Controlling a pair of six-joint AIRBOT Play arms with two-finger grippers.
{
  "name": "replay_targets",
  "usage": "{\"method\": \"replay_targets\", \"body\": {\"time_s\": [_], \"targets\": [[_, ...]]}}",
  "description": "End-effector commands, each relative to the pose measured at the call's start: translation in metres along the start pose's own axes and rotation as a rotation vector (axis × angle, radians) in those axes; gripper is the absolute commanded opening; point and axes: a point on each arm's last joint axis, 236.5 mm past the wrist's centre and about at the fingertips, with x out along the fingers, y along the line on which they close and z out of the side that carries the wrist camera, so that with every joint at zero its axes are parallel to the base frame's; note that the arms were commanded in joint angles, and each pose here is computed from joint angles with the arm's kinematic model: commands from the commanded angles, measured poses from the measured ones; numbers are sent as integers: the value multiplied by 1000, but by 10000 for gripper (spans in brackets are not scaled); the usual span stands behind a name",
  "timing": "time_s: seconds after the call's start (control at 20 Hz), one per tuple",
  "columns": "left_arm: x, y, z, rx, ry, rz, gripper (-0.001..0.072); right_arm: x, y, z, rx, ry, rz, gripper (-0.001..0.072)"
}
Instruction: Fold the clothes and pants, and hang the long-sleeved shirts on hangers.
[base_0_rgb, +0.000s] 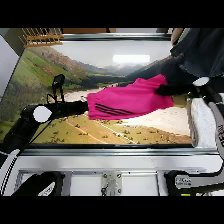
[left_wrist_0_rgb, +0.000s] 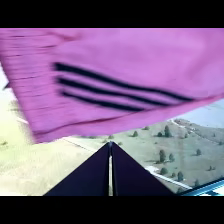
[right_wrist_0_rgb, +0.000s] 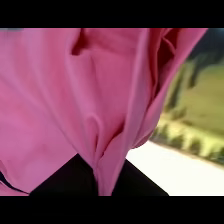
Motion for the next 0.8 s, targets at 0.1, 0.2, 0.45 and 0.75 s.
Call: {"method": "replay_targets", "body": {"time_s": [0.1, 0.2, 0.45, 0.75], "targets": [[0, 0, -1, 1, 4, 0, 10, -166, -100, 118, 151, -364, -344, 4], [0, 0, -1, 1, 4, 0, 11, -230, -129, 130, 246, -497, -432, 4], [0, 0, -1, 1, 3, 0, 11, -366, -171, 104, 460, -727, -697, 4], [0, 0, -1, 2, 4, 0, 11, -454, -160, 49, 610, -806, -939, 4]]}}
